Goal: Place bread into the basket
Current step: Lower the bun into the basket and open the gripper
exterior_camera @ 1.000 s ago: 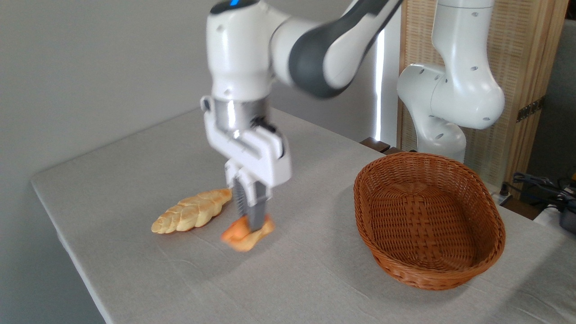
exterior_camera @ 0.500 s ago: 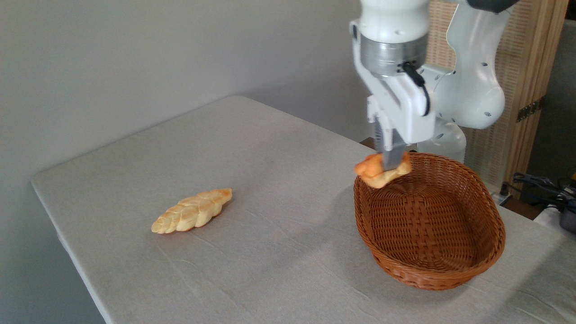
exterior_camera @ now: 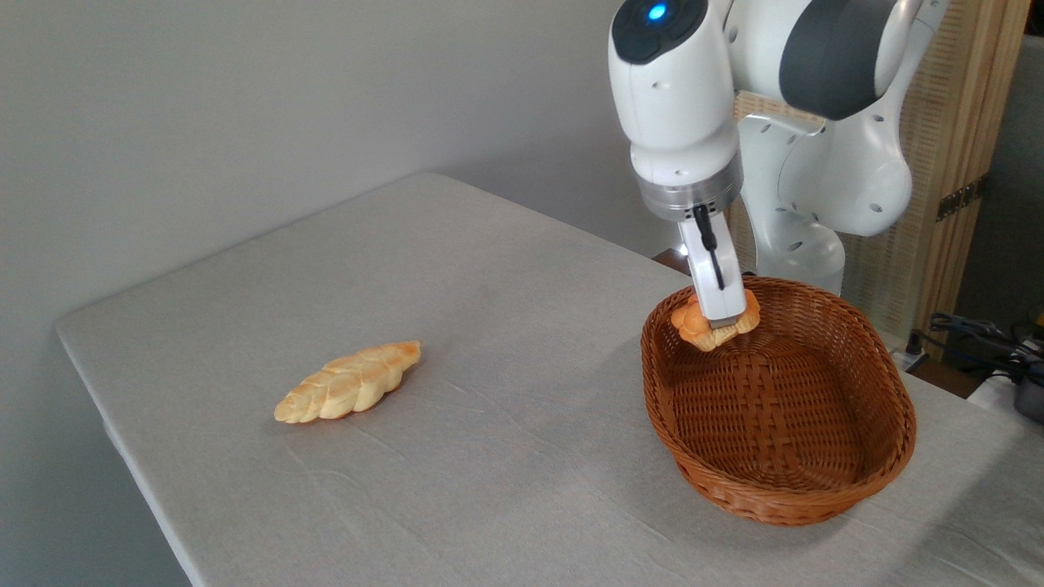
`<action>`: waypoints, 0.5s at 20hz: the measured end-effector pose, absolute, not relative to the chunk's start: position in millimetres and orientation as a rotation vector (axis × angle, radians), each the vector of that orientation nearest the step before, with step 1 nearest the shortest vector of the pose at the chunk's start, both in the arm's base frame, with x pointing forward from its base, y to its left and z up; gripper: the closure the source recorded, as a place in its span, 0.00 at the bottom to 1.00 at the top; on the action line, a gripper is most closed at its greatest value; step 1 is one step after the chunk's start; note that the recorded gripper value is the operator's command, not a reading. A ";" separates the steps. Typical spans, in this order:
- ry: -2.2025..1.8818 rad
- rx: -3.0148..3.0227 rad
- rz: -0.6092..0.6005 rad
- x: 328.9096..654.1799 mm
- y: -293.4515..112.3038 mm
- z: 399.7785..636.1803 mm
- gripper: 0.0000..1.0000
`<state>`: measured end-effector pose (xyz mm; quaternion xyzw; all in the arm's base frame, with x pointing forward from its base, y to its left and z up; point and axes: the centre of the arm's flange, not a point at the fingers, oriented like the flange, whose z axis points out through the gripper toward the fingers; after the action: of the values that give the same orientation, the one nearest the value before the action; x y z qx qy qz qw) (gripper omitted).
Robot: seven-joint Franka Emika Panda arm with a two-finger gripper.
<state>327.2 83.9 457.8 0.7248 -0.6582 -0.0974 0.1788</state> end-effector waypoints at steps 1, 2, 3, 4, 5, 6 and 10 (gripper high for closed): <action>-1.864 2.044 -0.279 327.0 82.3 456.1 0.03; -1.866 2.042 -0.279 327.0 81.6 455.3 0.01; -1.866 2.042 -0.279 327.1 81.5 455.2 0.00; -1.867 2.043 -0.278 327.2 81.6 455.3 0.00; -1.867 2.043 -0.278 327.2 81.6 455.3 0.00; -1.867 2.043 -0.278 327.2 81.6 455.3 0.00; -1.867 2.044 -0.278 327.2 81.6 455.4 0.00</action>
<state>327.2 81.6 455.4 0.7227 -0.6604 -0.0982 0.1787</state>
